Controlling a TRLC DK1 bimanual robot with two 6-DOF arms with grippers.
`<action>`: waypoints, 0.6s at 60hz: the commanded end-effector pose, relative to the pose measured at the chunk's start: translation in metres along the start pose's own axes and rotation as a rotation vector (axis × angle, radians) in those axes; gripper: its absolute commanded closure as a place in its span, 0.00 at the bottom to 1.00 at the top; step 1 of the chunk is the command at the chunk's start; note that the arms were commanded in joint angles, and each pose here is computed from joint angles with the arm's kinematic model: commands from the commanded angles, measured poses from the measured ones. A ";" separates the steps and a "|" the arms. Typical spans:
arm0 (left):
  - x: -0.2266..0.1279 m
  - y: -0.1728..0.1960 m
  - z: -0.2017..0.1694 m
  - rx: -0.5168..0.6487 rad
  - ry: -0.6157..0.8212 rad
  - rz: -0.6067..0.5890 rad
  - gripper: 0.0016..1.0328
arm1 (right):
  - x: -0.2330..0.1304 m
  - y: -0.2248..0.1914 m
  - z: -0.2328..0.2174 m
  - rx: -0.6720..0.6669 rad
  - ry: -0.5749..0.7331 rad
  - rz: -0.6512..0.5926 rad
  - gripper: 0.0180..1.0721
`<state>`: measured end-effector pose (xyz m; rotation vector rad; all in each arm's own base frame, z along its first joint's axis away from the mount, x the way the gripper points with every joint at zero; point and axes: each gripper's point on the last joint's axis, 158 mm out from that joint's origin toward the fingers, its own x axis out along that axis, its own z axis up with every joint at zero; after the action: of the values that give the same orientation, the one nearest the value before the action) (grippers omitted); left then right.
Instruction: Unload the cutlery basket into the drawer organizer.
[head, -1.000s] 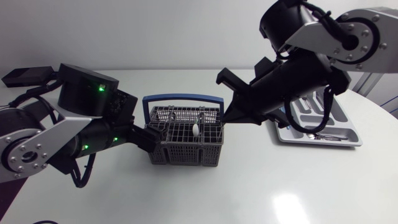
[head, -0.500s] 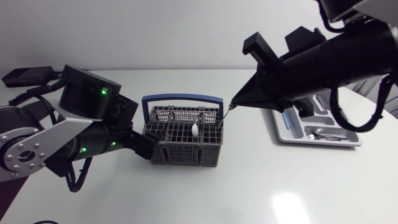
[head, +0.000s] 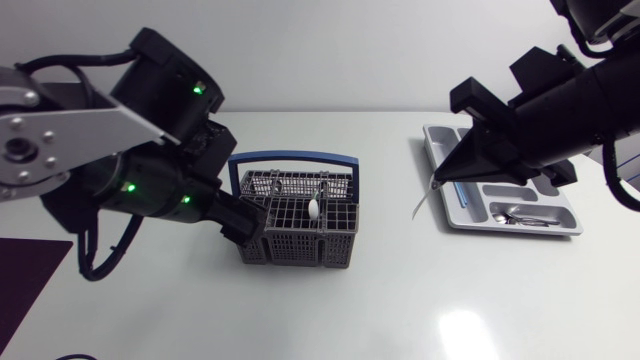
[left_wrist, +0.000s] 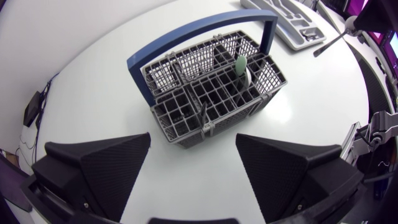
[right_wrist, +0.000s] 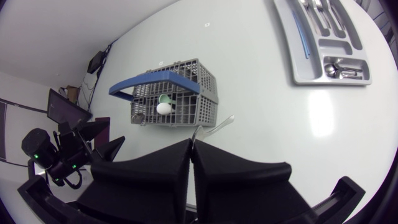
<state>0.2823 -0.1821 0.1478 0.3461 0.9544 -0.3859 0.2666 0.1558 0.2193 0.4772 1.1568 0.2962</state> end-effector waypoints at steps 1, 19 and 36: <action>0.007 -0.004 0.002 -0.024 0.052 0.002 0.07 | -0.007 -0.015 0.011 -0.046 -0.025 -0.032 0.95; 0.025 -0.010 0.013 -0.057 0.034 0.014 0.07 | -0.002 -0.102 0.039 -0.061 -0.058 -0.250 0.95; 0.042 -0.004 0.017 -0.044 0.016 0.113 0.17 | 0.001 -0.176 0.067 -0.079 -0.102 -0.444 0.95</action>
<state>0.3105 -0.1952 0.1237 0.3695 0.9576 -0.2751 0.3245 0.0037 0.1682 0.2144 1.0856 -0.0431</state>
